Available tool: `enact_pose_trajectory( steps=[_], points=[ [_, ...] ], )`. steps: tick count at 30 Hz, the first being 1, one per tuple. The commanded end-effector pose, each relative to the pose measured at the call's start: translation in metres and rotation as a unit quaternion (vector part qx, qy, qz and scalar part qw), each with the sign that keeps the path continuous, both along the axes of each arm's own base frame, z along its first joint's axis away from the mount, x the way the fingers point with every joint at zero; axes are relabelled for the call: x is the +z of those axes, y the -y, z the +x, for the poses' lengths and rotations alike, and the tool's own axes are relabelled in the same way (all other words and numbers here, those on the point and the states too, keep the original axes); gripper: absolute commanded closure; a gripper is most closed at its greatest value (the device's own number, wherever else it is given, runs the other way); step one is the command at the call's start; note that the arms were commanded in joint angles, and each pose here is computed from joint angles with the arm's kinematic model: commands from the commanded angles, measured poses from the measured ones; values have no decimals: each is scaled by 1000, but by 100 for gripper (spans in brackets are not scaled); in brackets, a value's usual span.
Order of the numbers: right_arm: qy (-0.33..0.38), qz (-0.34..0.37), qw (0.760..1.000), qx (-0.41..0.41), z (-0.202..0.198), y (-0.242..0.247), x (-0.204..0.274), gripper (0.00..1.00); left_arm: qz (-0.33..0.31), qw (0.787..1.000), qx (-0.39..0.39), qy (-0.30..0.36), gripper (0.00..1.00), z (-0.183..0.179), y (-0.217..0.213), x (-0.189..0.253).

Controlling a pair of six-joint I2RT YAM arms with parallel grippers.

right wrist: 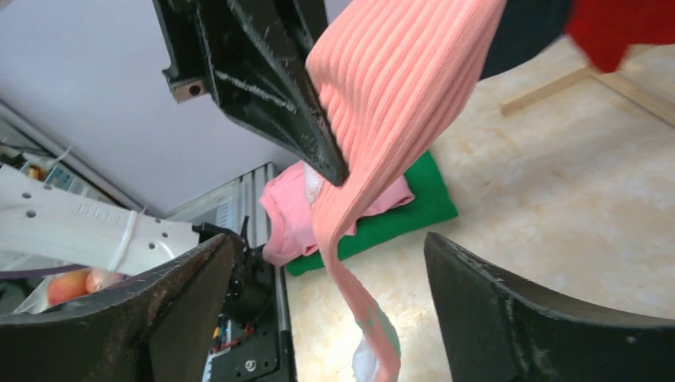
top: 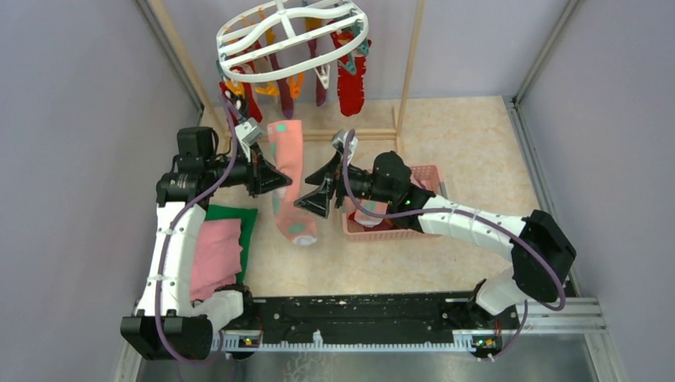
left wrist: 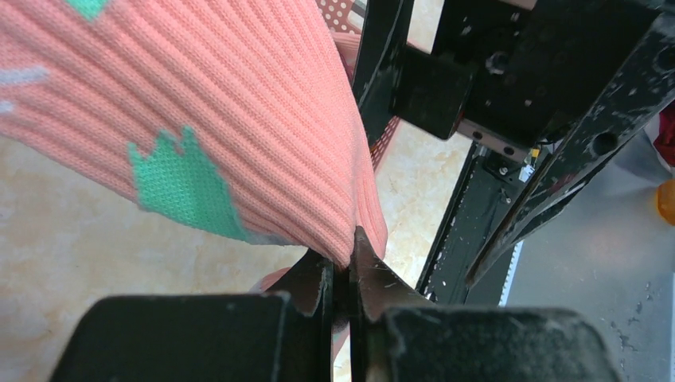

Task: Remove the socks clipped to the hanger
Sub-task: Place the sock in the bin.

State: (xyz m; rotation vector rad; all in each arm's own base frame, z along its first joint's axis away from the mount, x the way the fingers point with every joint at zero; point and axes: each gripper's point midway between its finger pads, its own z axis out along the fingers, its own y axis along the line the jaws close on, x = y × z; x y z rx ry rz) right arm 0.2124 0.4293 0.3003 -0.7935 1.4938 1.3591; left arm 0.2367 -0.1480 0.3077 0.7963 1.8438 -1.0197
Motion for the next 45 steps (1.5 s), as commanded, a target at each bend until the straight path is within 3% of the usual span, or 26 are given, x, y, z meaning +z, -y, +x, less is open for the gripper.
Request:
enact_pose_trajectory(
  steps=[1,5,8,9,14,15,17,18,19,23,29,35,41,45],
  points=[
    [29,38,998,49,-16,-14,21,18,-14,999,-22,38,100,-3,5,26],
    [23,34,996,73,-22,-25,17,49,-18,999,-21,38,98,-3,6,28],
    [24,33,997,69,-21,-25,17,93,-25,999,-24,30,90,-3,7,28],
    [26,31,997,65,-19,-24,17,100,-27,999,-26,27,86,-3,7,28],
    [40,27,998,30,-12,-13,18,100,-38,998,-36,17,79,-5,10,30],
    [41,27,999,19,-10,-9,19,100,-36,999,-35,17,68,-4,10,30],
    [36,24,999,-5,-3,4,20,100,-23,999,-20,16,21,0,6,29],
    [32,26,999,-23,3,16,24,100,-16,1000,-12,21,5,2,4,31],
    [27,28,999,-36,7,27,26,100,-7,1000,-5,24,2,4,2,31],
    [10,-5,996,-90,17,75,10,100,17,999,10,39,1,6,-4,32],
    [-20,-110,981,-157,21,133,-54,100,35,998,22,39,1,11,-8,32],
    [-44,-133,968,-206,36,154,-83,100,33,998,28,46,1,14,-9,37],
    [-58,-131,947,-286,79,173,-98,100,40,997,38,54,1,13,-11,38],
    [-93,-181,926,-319,94,184,-140,97,45,996,40,61,1,10,-13,41]
  ],
)
